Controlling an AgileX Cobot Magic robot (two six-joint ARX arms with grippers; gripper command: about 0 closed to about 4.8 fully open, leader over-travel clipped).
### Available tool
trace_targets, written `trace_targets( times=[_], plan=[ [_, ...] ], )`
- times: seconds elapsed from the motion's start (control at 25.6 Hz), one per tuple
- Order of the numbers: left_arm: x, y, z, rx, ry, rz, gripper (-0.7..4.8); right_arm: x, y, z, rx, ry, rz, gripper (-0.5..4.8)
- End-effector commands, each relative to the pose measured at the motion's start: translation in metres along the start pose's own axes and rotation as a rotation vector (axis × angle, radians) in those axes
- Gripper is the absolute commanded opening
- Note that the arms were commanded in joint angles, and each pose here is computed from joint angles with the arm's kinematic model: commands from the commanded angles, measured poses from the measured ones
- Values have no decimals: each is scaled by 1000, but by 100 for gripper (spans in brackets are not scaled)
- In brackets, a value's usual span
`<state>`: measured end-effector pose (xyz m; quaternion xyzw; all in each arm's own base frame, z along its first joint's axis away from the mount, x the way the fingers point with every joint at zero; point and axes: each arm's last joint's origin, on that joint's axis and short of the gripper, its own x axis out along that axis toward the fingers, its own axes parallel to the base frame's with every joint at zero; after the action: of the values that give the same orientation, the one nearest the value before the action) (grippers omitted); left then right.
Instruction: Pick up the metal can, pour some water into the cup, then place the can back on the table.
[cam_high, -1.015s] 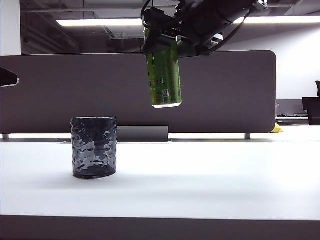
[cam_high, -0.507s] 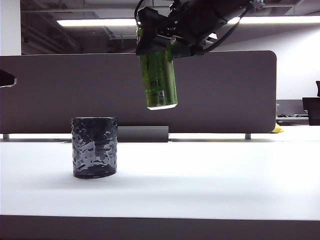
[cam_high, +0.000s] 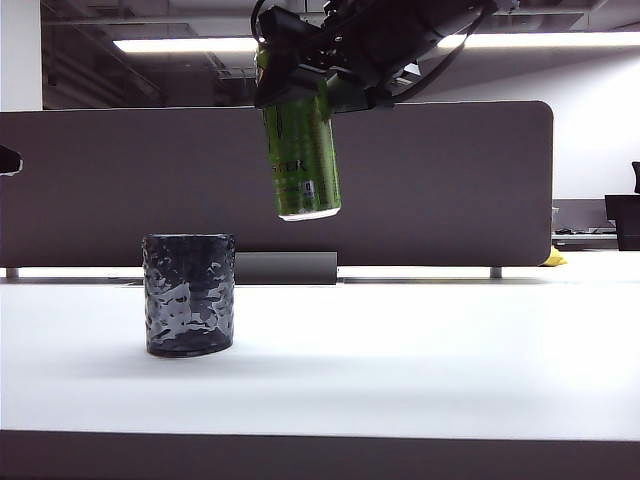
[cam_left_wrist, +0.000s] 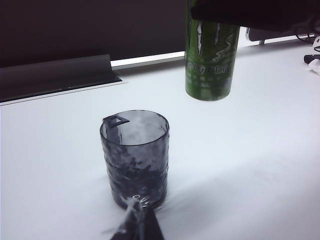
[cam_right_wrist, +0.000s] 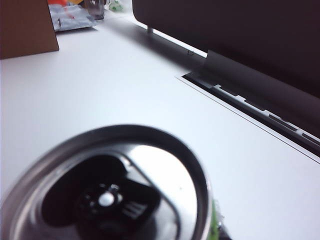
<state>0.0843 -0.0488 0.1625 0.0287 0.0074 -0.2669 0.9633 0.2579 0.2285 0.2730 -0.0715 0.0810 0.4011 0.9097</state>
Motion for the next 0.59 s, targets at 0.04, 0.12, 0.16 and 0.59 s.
trace_targets(
  times=[0.04, 0.12, 0.16, 0.59],
  plan=[
    [0, 0, 2, 0, -13, 3, -5, -1, 0, 10, -21, -54, -1, 291],
    [0, 0, 2, 0, -13, 3, -5, -1, 0, 9, -22, -52, -1, 291],
    [0, 0, 2, 0, -13, 3, -5, -1, 0, 9, -22, -52, -1, 291],
    [0, 0, 2, 0, -13, 3, -5, -1, 0, 9, -26, -47, -1, 291]
  ],
)
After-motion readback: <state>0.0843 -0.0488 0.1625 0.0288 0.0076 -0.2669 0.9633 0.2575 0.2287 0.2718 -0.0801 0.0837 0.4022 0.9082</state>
